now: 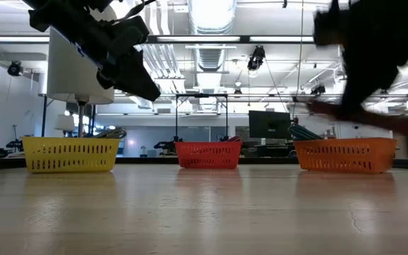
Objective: Pick & Place USB Port
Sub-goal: Put the pink charger cable into the red bin
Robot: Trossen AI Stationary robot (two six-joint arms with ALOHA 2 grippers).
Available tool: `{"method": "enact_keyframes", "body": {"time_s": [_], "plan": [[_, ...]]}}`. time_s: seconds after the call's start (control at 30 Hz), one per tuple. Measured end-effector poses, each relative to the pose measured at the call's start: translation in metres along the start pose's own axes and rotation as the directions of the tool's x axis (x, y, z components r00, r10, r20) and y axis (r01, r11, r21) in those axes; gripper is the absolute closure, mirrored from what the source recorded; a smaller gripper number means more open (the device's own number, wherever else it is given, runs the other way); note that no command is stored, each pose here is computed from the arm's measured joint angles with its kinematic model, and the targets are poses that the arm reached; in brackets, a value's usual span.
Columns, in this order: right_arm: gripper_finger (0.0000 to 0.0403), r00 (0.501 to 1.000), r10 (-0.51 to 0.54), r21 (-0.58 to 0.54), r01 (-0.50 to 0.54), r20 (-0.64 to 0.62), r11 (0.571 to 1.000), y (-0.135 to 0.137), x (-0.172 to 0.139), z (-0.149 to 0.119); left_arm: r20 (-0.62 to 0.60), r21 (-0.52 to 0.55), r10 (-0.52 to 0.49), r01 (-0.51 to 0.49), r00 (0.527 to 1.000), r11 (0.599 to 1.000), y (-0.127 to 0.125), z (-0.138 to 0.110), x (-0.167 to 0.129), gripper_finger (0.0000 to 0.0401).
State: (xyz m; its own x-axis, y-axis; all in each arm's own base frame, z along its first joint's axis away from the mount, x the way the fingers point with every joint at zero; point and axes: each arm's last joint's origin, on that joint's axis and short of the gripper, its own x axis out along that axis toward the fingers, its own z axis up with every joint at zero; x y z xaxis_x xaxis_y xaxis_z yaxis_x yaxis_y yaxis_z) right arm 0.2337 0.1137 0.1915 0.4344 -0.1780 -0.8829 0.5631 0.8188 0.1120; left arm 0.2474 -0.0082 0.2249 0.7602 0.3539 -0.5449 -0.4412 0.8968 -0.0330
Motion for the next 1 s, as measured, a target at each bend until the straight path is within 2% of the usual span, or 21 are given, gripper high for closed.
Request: {"method": "enact_keyframes", "body": {"time_s": [0.13, 0.27, 0.4, 0.53, 0.7, 0.8, 0.87, 0.97, 1.0], "plan": [[0.0383, 0.98, 0.046, -0.093, -0.028, 0.191, 0.995, 0.001, -0.033, 0.02, 0.003, -0.009, -0.008, 0.008, 1.0, 1.0, 0.0, 0.0, 0.0, 0.0263], [0.0383, 0.906, 0.051, -0.158, 0.018, 0.421, 0.987, -0.007, -0.061, 0.034, 0.017, 0.002, -0.051, 0.051, 0.999, 0.999, -0.002, 0.003, 0.0, 0.0263], [0.0383, 0.795, 0.056, -0.172, 0.061, 0.604, 0.983, -0.015, -0.07, 0.038, 0.079, 0.062, -0.199, 0.194, 0.977, 0.979, -0.009, 0.012, -0.001, 0.0263], [0.0383, 0.681, 0.142, -0.205, 0.013, 0.718, 0.979, -0.015, -0.06, 0.039, 0.206, 0.12, -0.326, 0.306, 0.923, 0.944, -0.018, 0.024, 0.003, 0.0263], [0.0383, 0.493, 0.305, -0.306, -0.083, 0.815, 0.949, -0.013, -0.046, 0.04, 0.328, 0.137, -0.355, 0.328, 0.875, 0.935, -0.03, 0.028, 0.023, 0.0263], [0.0383, 0.389, 0.343, -0.321, -0.124, 0.855, 0.939, -0.014, -0.04, 0.042, 0.35, 0.149, -0.397, 0.368, 0.848, 0.918, -0.037, 0.023, 0.04, 0.0263], [0.0383, 0.372, 0.336, -0.31, -0.129, 0.865, 0.942, -0.014, -0.035, 0.042, 0.379, 0.171, -0.459, 0.427, 0.803, 0.888, -0.043, 0.023, 0.048, 0.0263], [0.0383, 0.39, 0.329, -0.299, -0.137, 0.86, 0.944, -0.013, -0.026, 0.042, 0.44, 0.209, -0.542, 0.506, 0.716, 0.837, -0.052, 0.028, 0.056, 0.0263], [0.0383, 0.397, 0.328, -0.295, -0.142, 0.857, 0.945, -0.012, -0.024, 0.042, 0.452, 0.213, -0.552, 0.516, 0.701, 0.83, -0.054, 0.029, 0.059, 0.0263]]}}
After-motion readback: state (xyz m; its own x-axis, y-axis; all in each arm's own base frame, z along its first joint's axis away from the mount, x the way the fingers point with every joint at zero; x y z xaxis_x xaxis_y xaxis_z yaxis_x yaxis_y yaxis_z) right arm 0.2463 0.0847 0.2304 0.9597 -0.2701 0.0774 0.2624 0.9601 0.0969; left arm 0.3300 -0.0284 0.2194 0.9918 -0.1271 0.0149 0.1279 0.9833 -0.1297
